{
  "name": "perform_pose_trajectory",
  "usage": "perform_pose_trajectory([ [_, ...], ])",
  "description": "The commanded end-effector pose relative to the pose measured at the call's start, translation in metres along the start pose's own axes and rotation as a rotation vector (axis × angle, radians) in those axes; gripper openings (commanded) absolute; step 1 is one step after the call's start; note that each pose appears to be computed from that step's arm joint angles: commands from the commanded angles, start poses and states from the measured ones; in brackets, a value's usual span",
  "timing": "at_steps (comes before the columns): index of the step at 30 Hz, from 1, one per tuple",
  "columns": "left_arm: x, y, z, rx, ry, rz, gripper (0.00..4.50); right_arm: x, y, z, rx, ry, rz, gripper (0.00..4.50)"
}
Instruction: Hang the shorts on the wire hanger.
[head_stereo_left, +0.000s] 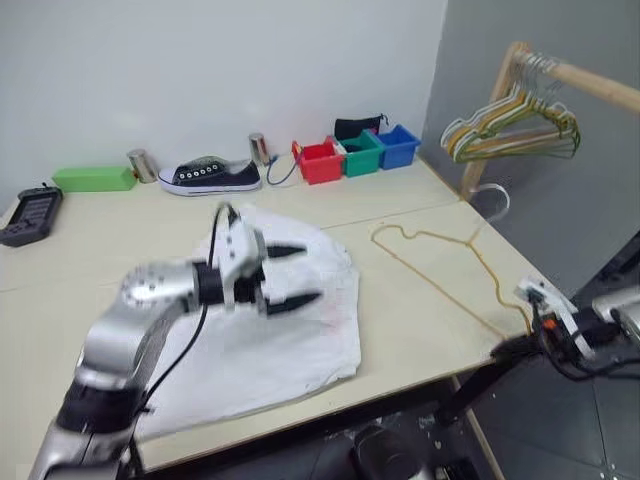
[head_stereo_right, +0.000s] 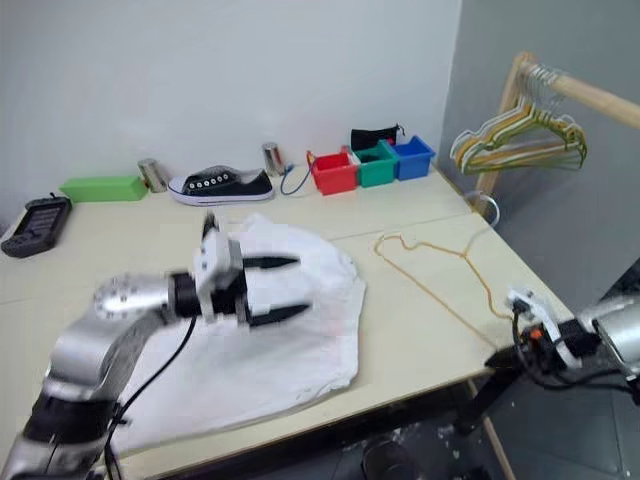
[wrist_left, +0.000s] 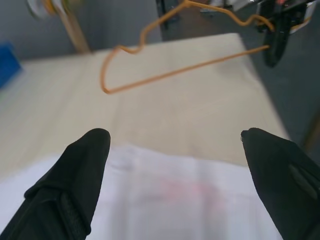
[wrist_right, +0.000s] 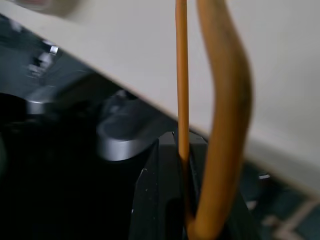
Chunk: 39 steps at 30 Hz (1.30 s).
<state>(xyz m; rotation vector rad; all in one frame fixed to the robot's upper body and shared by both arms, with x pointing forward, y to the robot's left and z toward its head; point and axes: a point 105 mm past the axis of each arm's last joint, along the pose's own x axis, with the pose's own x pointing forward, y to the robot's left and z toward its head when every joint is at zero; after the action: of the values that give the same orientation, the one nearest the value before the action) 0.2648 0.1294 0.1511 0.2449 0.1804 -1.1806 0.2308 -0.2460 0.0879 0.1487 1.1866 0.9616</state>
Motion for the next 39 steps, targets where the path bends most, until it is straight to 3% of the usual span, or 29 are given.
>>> perform_pose_trajectory([
  [1, -0.019, -0.016, 0.004, -0.021, 0.035, -0.002, 4.46, -0.002, 0.030, -0.008, 0.084, 0.010, 0.136, 0.00],
  [9, -0.036, -0.031, -0.008, -0.106, 0.092, 0.011, 4.46, 0.015, 0.068, -0.046, 0.314, 0.067, 0.315, 0.00],
  [20, -0.035, -0.030, -0.006, -0.101, 0.103, -0.003, 4.46, 0.018, 0.059, -0.057, 0.414, -0.035, 0.278, 0.00],
  [39, -0.033, -0.034, -0.012, -0.092, 0.118, -0.035, 4.46, 0.004, 0.052, -0.085, 0.508, -0.048, 0.201, 0.00],
])
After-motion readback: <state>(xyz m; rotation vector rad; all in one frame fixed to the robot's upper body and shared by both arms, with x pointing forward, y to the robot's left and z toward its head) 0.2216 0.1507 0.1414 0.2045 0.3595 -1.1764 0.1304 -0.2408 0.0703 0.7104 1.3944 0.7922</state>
